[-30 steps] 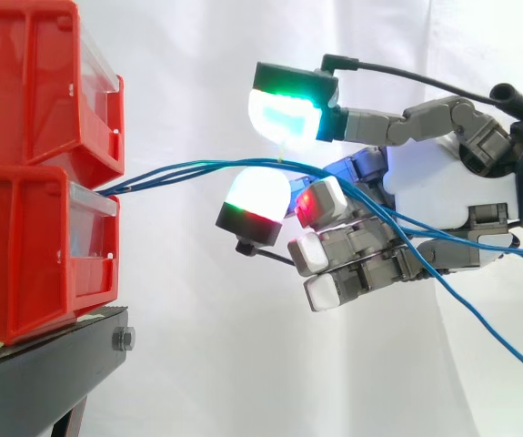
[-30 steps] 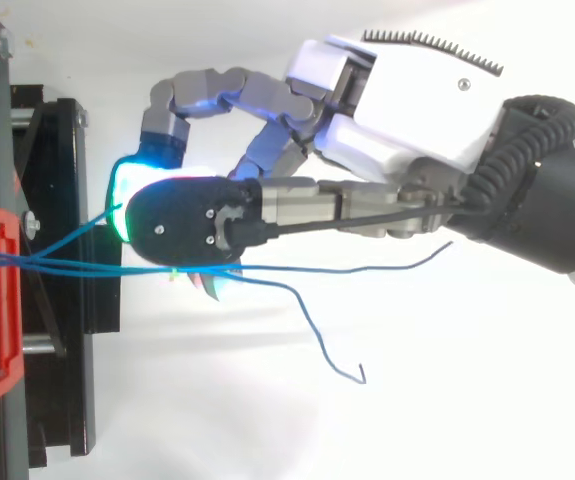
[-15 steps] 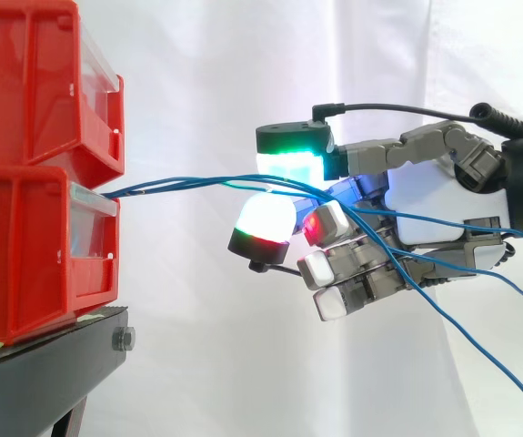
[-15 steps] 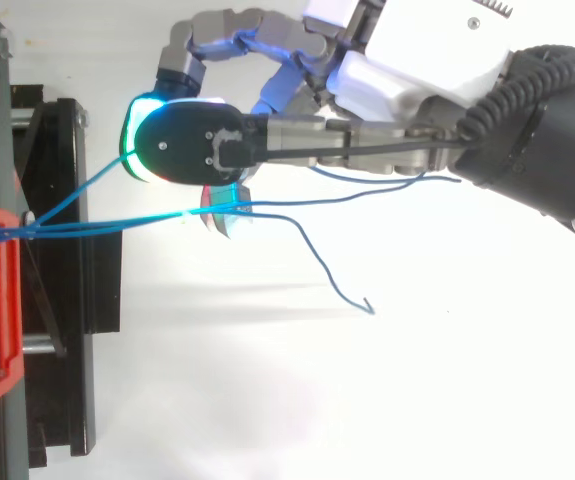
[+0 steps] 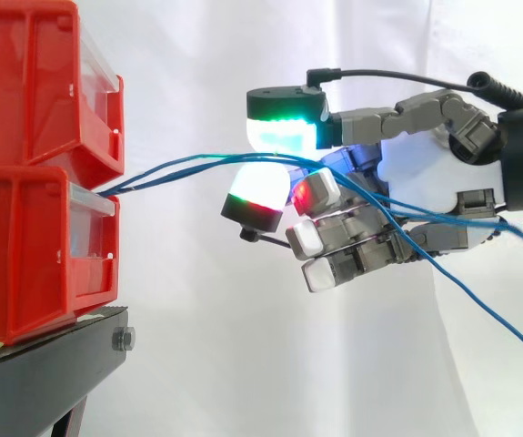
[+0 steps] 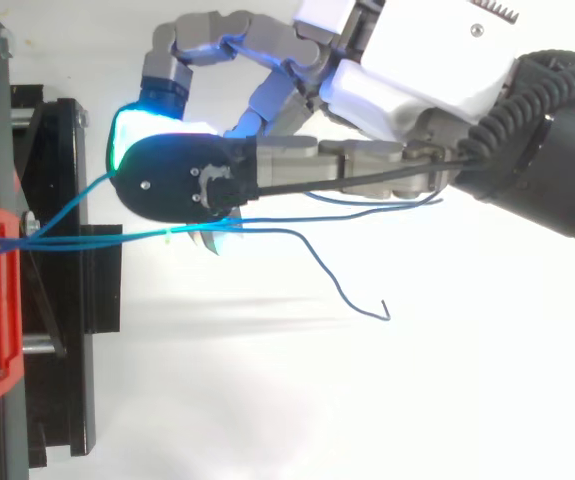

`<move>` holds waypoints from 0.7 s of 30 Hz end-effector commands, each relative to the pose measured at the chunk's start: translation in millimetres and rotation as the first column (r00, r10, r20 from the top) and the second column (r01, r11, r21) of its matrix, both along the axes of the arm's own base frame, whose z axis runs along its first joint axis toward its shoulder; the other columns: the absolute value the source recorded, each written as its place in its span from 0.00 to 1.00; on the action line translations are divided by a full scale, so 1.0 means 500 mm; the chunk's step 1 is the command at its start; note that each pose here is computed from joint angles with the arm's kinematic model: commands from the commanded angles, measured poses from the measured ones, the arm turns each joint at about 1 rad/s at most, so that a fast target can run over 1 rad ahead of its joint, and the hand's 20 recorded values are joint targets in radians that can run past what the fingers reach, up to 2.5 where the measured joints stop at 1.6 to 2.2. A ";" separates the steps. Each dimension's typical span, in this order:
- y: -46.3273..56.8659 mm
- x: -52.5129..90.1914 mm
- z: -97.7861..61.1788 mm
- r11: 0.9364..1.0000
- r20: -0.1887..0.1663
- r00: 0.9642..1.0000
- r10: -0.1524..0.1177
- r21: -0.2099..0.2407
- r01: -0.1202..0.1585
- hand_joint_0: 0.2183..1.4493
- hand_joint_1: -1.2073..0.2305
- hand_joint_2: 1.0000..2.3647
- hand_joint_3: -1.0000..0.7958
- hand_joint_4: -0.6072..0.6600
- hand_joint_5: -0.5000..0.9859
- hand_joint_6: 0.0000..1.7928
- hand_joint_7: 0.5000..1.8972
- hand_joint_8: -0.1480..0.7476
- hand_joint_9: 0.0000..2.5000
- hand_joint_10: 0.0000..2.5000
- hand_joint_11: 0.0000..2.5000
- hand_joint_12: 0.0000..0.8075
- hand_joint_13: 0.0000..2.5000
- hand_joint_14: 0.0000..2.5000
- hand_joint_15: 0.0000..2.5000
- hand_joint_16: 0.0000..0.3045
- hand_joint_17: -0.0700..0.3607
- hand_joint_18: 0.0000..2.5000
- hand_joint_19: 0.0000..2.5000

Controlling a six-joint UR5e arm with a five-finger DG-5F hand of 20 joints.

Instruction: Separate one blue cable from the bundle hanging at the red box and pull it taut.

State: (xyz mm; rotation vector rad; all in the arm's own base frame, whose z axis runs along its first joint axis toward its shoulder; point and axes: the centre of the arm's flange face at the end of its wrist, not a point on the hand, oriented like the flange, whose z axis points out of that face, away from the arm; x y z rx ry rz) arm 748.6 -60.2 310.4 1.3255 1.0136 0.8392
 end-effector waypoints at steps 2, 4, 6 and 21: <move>0.011 0.003 0.009 1.000 0.003 1.000 0.005 0.000 -0.005 0.38 0.38 0.02 0.47 0.65 0.24 0.35 0.55 0.55 0.48 0.01 0.42 0.52 0.44 0.01 0.27 0.15 0.40 0.37 0.22; 0.010 0.003 0.009 1.000 0.003 1.000 0.004 0.000 -0.004 0.38 0.36 0.02 0.47 0.65 0.23 0.38 0.49 0.54 0.47 0.01 0.43 0.52 0.43 0.01 0.27 0.15 0.40 0.37 0.22; 0.015 0.003 0.009 1.000 0.002 1.000 0.007 -0.002 -0.007 0.37 0.35 0.02 0.47 0.65 0.21 0.43 0.43 0.56 0.46 0.01 0.44 0.53 0.43 0.01 0.27 0.15 0.40 0.37 0.22; 0.025 -0.005 -0.001 1.000 -0.032 0.999 0.004 0.010 -0.004 0.34 0.38 0.01 0.34 0.67 0.20 0.47 0.40 0.57 0.46 0.01 0.46 0.54 0.43 0.01 0.27 0.16 0.41 0.37 0.22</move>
